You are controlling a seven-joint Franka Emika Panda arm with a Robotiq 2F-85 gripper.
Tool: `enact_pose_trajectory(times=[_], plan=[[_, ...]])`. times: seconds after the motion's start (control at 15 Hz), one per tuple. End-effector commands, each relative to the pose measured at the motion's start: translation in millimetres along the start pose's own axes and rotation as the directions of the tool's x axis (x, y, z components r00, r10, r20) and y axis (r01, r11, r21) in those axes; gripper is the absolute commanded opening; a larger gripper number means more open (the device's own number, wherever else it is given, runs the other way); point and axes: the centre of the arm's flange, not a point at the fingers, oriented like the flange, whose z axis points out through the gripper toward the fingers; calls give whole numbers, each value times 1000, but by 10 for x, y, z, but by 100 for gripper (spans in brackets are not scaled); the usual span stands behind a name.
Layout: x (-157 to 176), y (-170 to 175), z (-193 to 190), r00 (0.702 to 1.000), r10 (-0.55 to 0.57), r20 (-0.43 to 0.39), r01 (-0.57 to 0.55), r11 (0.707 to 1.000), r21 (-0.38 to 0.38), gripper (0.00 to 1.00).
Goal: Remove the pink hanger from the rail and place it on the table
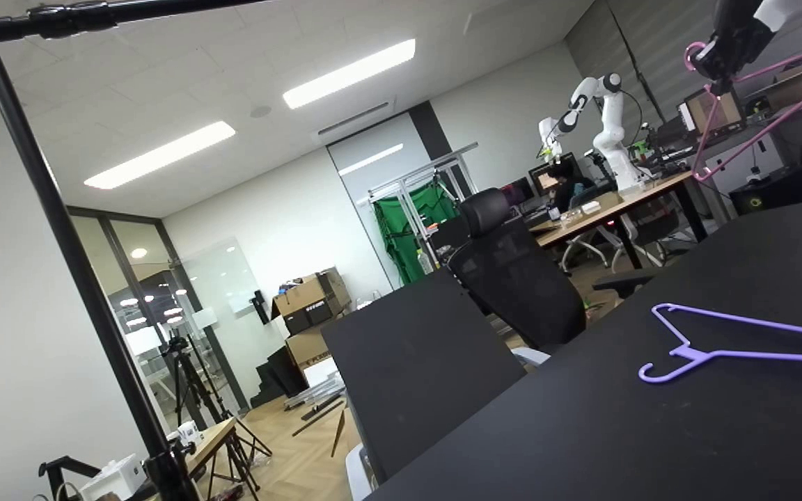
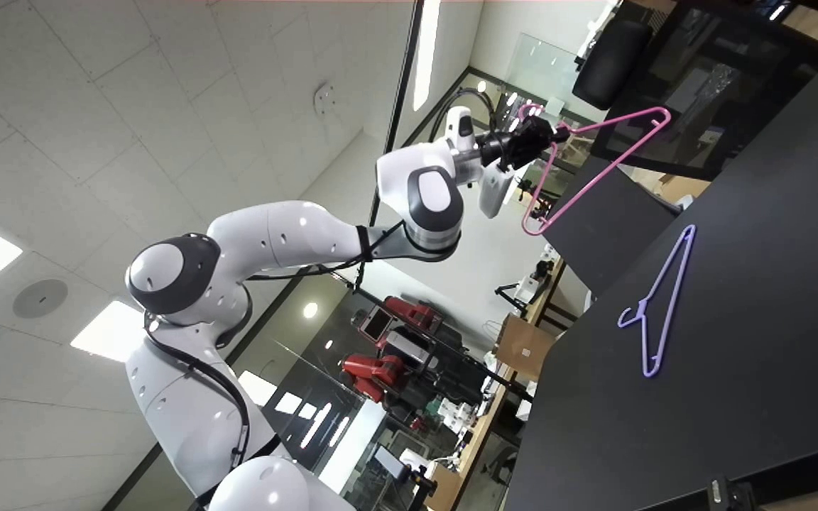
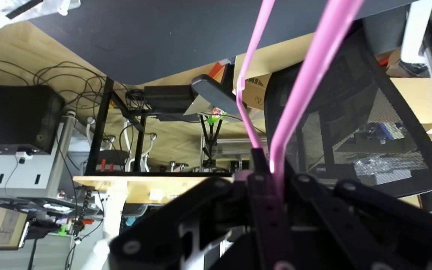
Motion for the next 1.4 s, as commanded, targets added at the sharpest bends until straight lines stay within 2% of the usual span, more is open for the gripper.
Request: enact_pose_trajectory(times=[0.0, 0.13, 0.4, 0.47, 0.53, 0.6, 0.8, 1.33], plan=[[-359, -135, 333, 990, -37, -137, 31, 998, -52, 2], [-543, -176, 528, 986, -52, -157, 41, 997, -69, 2], [-554, -351, 828, 981, -98, -166, 84, 993, -88, 2], [-574, -403, 917, 981, -124, -148, 109, 988, -108, 2], [-577, -431, 987, 988, -123, -97, 111, 986, -123, 2], [-152, -441, 778, 989, -105, -99, 97, 992, -83, 7], [-399, -470, 979, 989, -133, -65, 125, 986, -111, 7], [-352, -441, 987, 988, -136, -74, 126, 985, -119, 7]])
